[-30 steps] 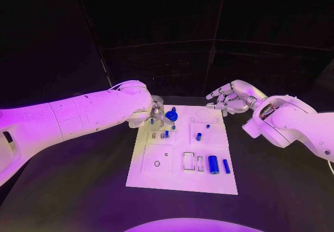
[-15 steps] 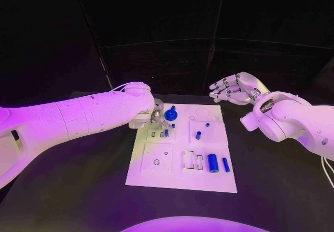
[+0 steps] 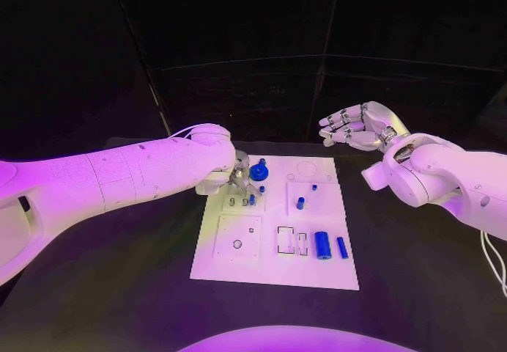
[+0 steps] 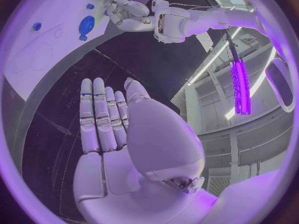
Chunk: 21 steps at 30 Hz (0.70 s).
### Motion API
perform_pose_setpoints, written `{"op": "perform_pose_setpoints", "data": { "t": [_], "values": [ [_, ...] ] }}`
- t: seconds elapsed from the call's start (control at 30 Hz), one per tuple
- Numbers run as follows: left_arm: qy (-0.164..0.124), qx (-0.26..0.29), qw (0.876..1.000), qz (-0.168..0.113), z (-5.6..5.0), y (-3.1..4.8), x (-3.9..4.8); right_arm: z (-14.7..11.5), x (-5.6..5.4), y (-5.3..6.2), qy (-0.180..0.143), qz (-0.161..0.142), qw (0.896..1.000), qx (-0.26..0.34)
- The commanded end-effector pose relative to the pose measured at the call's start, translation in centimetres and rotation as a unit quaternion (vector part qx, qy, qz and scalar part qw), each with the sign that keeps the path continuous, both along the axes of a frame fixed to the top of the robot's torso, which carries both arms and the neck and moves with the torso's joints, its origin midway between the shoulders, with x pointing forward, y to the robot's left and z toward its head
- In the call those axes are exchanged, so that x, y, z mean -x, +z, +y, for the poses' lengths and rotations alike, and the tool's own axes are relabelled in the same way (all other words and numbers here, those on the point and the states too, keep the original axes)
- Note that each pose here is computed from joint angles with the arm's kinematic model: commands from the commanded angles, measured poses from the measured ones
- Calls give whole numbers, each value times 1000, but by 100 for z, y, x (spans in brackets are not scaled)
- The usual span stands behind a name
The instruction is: Assemble the parts on the task board
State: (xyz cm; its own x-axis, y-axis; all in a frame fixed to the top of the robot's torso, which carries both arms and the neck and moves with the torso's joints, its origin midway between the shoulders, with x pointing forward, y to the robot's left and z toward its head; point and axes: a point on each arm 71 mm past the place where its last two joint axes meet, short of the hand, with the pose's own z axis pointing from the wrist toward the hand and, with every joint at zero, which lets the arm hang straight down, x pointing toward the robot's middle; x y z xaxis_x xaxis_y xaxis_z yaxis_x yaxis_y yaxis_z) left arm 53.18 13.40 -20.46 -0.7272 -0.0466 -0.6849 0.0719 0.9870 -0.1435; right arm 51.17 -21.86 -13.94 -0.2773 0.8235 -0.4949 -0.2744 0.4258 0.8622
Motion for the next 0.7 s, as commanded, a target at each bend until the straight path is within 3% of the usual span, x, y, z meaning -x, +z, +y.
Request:
{"op": "perform_pose_setpoints", "data": {
  "t": [0.03,0.7],
  "values": [
    [-11,2,1000,8,-35,1,20,20,-12,21,10,-4,1000,-13],
    [-21,11,1000,17,-89,-7,34,45,-47,-4,13,5,1000,-10]
  ]
}}
